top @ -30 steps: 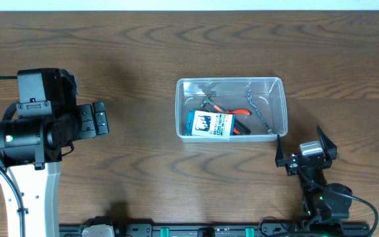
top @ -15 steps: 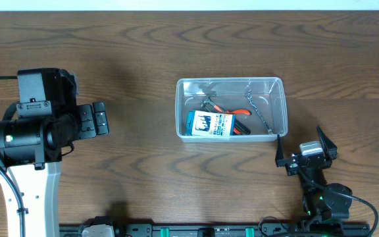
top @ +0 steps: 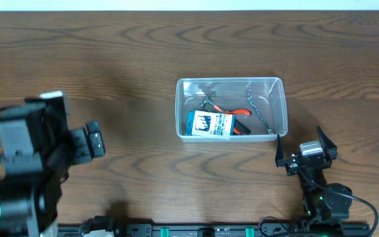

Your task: Pack container

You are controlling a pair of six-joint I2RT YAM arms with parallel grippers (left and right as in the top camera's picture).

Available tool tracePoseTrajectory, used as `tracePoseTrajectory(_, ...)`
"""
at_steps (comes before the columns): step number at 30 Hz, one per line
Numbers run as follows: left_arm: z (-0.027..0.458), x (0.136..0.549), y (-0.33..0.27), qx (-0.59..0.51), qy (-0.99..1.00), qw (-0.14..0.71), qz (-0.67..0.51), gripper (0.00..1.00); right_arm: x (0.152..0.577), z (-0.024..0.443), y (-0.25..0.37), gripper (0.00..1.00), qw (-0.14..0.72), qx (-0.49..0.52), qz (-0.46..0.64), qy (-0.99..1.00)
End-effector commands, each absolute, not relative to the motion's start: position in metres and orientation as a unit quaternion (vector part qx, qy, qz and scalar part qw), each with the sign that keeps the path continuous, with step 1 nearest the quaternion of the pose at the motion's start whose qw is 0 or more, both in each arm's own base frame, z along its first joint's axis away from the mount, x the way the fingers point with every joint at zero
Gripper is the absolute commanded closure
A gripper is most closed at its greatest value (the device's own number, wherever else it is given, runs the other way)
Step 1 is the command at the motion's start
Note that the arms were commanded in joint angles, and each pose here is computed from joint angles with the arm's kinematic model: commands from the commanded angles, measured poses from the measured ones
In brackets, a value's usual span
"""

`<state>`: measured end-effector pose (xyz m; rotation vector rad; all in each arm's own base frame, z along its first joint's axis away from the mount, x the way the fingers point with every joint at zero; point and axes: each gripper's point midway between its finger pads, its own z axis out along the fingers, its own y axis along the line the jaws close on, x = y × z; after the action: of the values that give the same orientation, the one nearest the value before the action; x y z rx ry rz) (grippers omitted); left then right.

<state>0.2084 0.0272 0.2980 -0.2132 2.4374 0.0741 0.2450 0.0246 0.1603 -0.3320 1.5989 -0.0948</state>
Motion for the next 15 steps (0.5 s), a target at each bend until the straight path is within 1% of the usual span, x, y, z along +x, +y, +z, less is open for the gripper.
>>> tracePoseTrajectory(1, 0.294, 0.197, 0.027, -0.086, 0.933, 0.347, 0.030, 0.02, 0.245, 0.160, 0.025, 0.01, 0.684, -0.143, -0.038, 0.714)
tracePoseTrajectory(4, 0.295, 0.184, 0.026, -0.086, 0.927, 0.364, 0.030, 0.02, 0.245, 0.160, 0.025, 0.01, 0.684, -0.143, -0.038, 0.714)
tracePoseTrajectory(7, 0.305, 0.178, 0.025, -0.090, 0.908, 0.408, 0.027, 0.02, 0.245, 0.160, 0.025, 0.01, 0.684, -0.143, -0.038, 0.714)
tracePoseTrajectory(9, 0.311, 0.172, 0.025, -0.113, 0.892, 0.438, 0.015, 0.02, 0.245, 0.160, 0.025, 0.01, 0.684, -0.143, -0.038, 0.714)
tracePoseTrajectory(12, 0.329, 0.168, 0.020, -0.143, 0.855, 0.498, -0.021, 0.02, 0.245, 0.160, 0.025, 0.01, 0.684, -0.143, -0.038, 0.714)
tracePoseTrajectory(15, 0.357, 0.168, 0.005, -0.121, 0.803, 0.580, -0.069, 0.02, 0.245, 0.160, 0.025, 0.01, 0.684, -0.143, -0.038, 0.714)
